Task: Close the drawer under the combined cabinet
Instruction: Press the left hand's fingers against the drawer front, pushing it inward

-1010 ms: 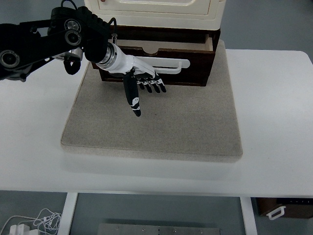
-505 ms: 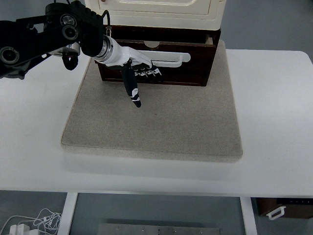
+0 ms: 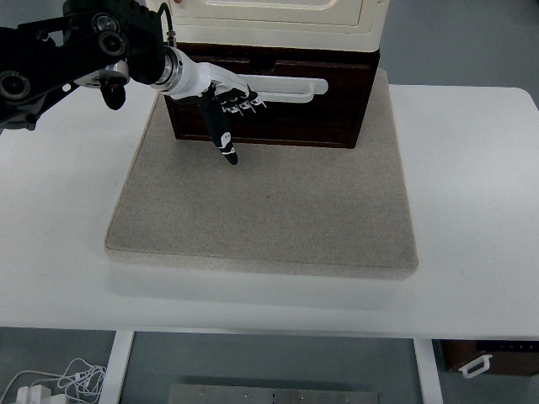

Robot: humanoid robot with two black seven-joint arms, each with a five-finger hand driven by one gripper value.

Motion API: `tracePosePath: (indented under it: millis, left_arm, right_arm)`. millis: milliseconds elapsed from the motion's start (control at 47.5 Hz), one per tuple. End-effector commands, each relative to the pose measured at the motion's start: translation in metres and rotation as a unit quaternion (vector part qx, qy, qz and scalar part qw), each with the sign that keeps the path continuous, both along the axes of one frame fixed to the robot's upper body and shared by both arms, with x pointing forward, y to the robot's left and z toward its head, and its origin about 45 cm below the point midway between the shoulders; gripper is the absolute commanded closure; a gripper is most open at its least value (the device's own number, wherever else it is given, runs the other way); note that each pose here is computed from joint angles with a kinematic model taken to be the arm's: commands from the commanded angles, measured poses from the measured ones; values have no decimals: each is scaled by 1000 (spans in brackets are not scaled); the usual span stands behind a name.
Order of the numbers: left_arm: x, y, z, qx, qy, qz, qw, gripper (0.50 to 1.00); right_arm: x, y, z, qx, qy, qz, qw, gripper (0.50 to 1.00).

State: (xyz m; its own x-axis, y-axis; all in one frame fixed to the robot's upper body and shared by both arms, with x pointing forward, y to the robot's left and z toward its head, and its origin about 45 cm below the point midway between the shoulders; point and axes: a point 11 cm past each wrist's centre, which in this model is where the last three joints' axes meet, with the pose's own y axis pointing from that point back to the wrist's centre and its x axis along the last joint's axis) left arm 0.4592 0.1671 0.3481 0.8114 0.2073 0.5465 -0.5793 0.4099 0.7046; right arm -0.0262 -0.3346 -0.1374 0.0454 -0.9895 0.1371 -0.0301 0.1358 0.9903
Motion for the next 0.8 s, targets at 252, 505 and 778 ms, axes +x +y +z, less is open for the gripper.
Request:
tracePosePath:
  millis: [252, 505, 778]
  left_arm:
    - [3, 8, -5, -3, 4, 13, 1000, 519]
    - [5, 11, -4, -3, 3, 19, 1000, 519]
    - [8, 15, -3, -6, 1, 25, 1000, 521]
  right_arm:
    - [0, 0, 0, 1, 0, 0, 1000, 548]
    - [0, 0, 0, 0, 0, 0, 1000, 548]
    - [0, 0, 0, 0, 0, 0, 1000, 548]
